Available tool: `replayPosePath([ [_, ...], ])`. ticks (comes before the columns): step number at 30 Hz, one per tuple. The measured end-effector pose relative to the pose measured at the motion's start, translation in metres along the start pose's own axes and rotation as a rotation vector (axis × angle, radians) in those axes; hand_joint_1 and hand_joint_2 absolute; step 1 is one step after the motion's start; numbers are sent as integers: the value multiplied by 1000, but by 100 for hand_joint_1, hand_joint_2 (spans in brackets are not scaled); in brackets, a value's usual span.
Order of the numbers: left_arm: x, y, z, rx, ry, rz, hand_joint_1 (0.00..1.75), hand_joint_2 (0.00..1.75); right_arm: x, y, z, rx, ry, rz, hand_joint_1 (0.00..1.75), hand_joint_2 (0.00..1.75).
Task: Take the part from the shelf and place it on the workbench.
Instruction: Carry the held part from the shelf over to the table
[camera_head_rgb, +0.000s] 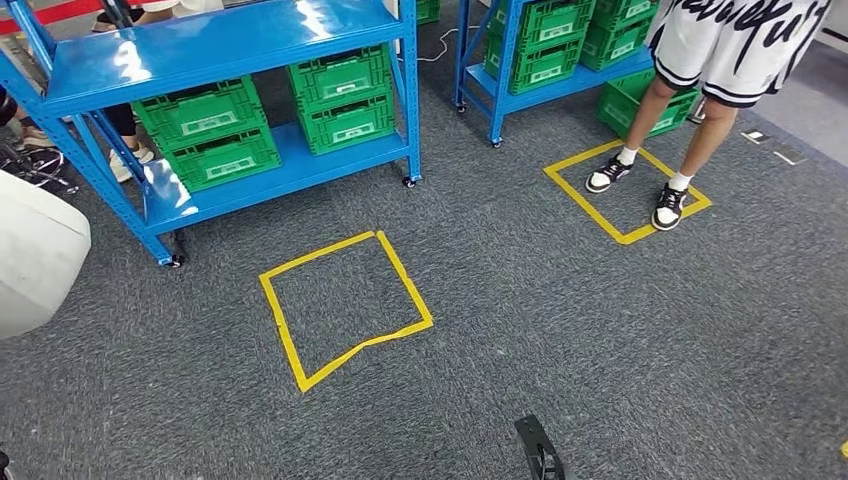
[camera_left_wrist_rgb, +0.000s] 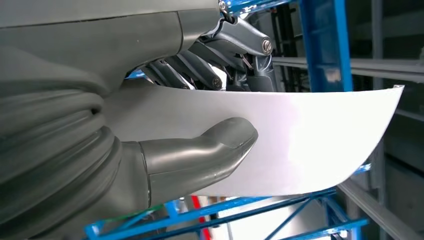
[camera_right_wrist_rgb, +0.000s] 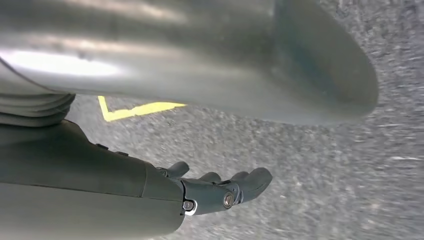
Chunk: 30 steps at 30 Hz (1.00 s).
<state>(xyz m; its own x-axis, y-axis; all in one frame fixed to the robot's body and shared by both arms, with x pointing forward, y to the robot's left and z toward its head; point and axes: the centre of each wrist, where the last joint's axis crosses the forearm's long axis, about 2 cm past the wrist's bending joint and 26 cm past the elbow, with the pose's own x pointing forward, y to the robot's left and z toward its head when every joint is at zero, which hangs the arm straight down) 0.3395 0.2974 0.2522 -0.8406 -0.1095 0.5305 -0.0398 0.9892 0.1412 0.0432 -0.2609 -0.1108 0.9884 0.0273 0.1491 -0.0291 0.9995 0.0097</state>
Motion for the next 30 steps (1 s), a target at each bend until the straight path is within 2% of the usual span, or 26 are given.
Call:
replayPosePath([
  [18, 1, 12, 1, -2, -9, -11, 175, 175, 0, -1, 0, 13, 0, 7, 0, 0],
  [30, 6, 4, 8, 8, -3, -6, 175, 175, -3, -3, 0, 11, 12, 13, 0, 0],
])
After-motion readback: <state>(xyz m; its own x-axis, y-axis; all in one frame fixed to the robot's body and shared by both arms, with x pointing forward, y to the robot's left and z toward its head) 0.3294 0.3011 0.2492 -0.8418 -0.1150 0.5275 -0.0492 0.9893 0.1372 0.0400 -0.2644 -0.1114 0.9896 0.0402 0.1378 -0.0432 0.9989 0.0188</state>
